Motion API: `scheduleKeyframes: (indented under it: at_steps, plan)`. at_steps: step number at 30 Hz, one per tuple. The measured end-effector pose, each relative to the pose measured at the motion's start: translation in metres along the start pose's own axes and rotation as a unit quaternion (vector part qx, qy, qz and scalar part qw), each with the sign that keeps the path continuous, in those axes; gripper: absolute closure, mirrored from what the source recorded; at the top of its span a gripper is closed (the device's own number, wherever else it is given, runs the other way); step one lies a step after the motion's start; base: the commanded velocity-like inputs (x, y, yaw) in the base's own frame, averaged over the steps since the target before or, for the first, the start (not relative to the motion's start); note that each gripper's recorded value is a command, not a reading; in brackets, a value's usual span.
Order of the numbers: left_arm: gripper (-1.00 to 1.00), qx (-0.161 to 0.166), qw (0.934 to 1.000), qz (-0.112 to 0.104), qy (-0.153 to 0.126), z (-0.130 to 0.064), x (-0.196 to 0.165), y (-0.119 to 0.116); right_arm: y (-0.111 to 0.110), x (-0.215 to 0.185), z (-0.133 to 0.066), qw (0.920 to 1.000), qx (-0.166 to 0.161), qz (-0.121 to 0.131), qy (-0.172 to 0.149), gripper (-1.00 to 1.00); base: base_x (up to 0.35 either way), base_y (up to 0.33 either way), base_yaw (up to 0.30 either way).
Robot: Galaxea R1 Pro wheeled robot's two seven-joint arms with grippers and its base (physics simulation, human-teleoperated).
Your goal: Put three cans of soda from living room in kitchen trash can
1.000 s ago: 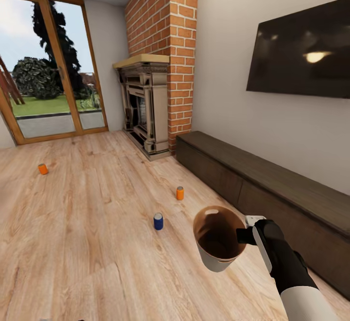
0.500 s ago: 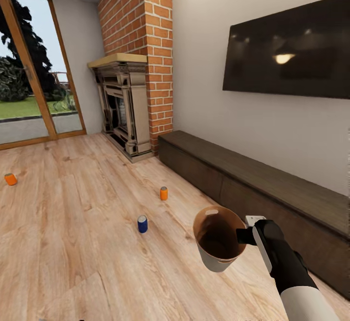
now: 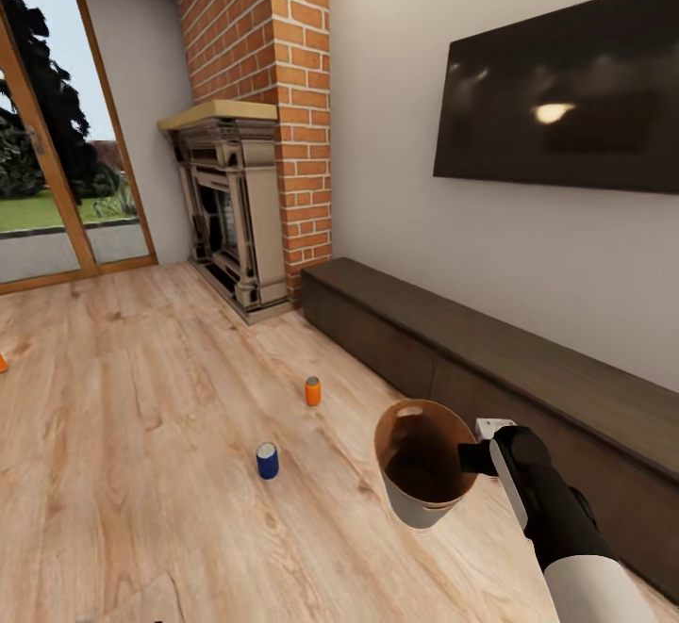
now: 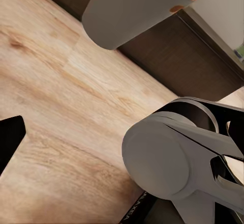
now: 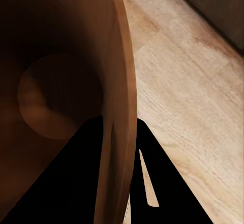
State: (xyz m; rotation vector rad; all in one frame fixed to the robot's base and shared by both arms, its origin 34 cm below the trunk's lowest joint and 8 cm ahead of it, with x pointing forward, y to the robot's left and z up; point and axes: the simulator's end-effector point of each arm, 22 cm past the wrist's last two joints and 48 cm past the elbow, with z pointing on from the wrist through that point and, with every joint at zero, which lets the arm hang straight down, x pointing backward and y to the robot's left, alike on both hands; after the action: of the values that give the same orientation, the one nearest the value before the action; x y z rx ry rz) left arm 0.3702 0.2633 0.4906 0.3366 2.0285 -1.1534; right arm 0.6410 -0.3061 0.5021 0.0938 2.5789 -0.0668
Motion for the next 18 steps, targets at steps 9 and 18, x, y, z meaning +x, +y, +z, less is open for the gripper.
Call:
scheduleKeyframes:
  at_steps: [9, 18]
  plan:
    - [-1.00, 0.000, 1.0000, 0.000, 0.000, 0.0000, 0.0000, 0.0000, -0.0011, 0.0000, 0.0000, 1.0000, 0.002, -0.001, 0.000, 1.00, 0.344, 0.022, 0.000]
    - [-1.00, 0.000, 1.0000, 0.000, 0.000, -0.0001, -0.0001, 0.0001, -0.0008, 0.0000, 0.0000, 1.0000, 0.002, -0.001, 0.000, 1.00, 0.326, 0.117, 0.000]
